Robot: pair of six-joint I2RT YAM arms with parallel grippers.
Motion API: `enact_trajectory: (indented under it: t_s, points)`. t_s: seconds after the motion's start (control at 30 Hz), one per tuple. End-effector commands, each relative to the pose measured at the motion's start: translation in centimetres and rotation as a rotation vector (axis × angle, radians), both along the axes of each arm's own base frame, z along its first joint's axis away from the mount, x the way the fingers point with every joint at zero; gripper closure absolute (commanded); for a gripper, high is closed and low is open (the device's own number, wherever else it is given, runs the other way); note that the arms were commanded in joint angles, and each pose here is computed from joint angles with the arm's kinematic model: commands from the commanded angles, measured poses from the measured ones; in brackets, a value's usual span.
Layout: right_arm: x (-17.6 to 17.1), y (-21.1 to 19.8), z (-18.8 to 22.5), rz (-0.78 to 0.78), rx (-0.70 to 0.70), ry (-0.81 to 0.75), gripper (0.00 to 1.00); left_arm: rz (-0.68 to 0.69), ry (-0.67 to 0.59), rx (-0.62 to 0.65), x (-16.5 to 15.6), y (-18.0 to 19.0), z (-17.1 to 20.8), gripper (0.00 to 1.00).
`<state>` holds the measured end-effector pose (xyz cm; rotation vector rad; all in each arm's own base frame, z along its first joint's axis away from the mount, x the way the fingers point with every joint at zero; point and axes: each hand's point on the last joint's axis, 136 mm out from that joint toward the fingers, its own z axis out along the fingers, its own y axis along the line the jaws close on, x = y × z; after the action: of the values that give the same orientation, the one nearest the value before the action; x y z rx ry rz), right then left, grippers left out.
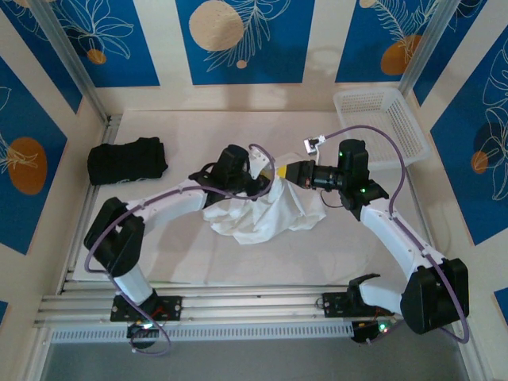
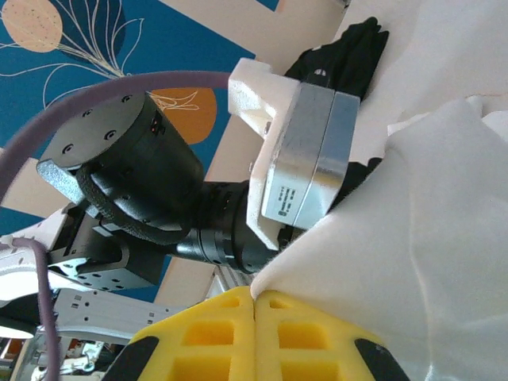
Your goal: Fold the inside-out t-shirt
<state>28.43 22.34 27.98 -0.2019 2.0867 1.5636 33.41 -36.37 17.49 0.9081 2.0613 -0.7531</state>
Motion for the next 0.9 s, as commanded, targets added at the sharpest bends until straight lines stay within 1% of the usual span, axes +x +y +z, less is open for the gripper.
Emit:
enact_trajectory:
  t_s: [0.0,0.1,0.23,0.3,0.43,0.57,0.63,0.7,0.77,0.87]
  points:
    - [-0.1,-1.0,0.4,-0.017,-0.013,-0.015,1.0,-0.033,-0.024,-0.135,0.4,-1.0,3.9,0.99]
    - [0.2,-2.2,0.5,-0.072,-0.041,-0.035,1.0,-0.045,-0.01,-0.184,-0.6,0.0,5.3,1.0]
    - [0.8,-3.4,1.1,-0.125,-0.051,-0.049,1.0,-0.079,0.044,-0.261,-3.3,1.9,7.7,1.0]
    - [1.0,-3.7,1.6,-0.134,-0.052,-0.067,1.0,-0.092,0.043,-0.288,-4.4,2.9,8.7,1.0]
    - [1.3,-3.8,2.6,-0.122,-0.049,-0.084,1.0,-0.09,0.047,-0.352,-5.4,4.7,11.2,1.0]
    - [1.3,-3.9,2.8,-0.125,-0.066,-0.091,1.0,-0.112,0.057,-0.436,-6.2,5.2,13.4,1.0]
    - [1.3,-3.6,3.0,-0.108,-0.061,-0.087,1.0,-0.157,0.078,-0.466,-7.2,5.1,14.2,1.0]
    - [1.2,-3.1,3.3,-0.086,-0.057,-0.088,1.0,-0.192,0.082,-0.472,-8.1,5.1,14.6,1.0]
    - [0.9,-2.6,3.7,-0.048,-0.042,-0.083,1.0,-0.199,0.072,-0.448,-8.6,5.4,14.4,1.0]
    - [0.3,-2.0,3.9,0.016,-0.013,-0.066,1.0,-0.155,0.056,-0.398,-8.6,6.6,13.1,1.0]
